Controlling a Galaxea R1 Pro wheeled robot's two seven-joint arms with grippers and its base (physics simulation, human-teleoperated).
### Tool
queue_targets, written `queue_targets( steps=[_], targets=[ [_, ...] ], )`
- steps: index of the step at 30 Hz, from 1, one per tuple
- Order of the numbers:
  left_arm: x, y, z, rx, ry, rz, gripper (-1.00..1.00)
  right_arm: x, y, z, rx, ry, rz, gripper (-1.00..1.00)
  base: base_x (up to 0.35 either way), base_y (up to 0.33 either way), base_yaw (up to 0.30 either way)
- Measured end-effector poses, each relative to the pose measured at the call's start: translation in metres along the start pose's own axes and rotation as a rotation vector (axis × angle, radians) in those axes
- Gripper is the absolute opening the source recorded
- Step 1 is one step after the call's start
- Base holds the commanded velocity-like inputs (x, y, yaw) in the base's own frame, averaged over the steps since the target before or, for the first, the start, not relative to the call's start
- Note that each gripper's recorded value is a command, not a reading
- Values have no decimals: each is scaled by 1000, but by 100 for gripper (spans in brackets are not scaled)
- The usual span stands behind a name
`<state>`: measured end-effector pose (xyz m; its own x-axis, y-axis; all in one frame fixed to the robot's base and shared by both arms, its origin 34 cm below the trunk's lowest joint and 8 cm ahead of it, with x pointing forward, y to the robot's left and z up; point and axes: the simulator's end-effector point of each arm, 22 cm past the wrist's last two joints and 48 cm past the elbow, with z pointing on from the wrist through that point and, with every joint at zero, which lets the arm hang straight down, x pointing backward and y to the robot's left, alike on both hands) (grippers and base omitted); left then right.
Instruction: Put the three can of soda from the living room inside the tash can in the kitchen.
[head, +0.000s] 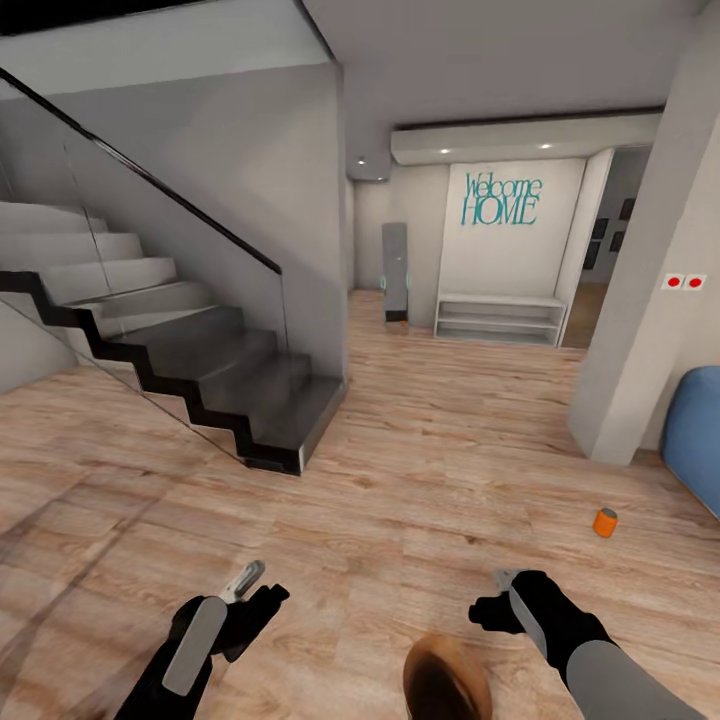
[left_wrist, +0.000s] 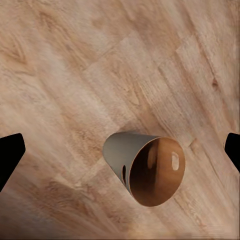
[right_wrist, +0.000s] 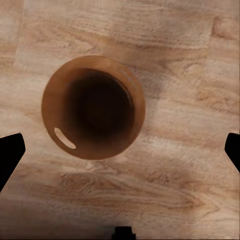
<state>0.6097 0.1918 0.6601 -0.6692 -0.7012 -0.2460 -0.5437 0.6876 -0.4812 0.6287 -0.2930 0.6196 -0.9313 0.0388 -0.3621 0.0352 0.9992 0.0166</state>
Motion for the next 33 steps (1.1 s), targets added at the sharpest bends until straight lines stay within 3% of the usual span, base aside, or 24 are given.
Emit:
queue_targets(
  steps=[6, 12, 27, 33],
  targets=[
    [-2, 5, 7, -21, -32, -8, 100, 8, -1, 8, 1, 24, 4, 100, 0, 0, 0],
    [-8, 16, 16, -55, -66, 100, 100, 12, -2, 17, 6, 28, 4, 100, 0, 0, 0],
    [-6, 32, 38, -69, -98, 108, 100, 23, -5, 41, 9, 27, 4, 100, 0, 0, 0],
    [0, 36, 47, -64, -92, 108, 100, 28, -25, 47, 29, 55, 27, 100, 0, 0, 0]
  ],
)
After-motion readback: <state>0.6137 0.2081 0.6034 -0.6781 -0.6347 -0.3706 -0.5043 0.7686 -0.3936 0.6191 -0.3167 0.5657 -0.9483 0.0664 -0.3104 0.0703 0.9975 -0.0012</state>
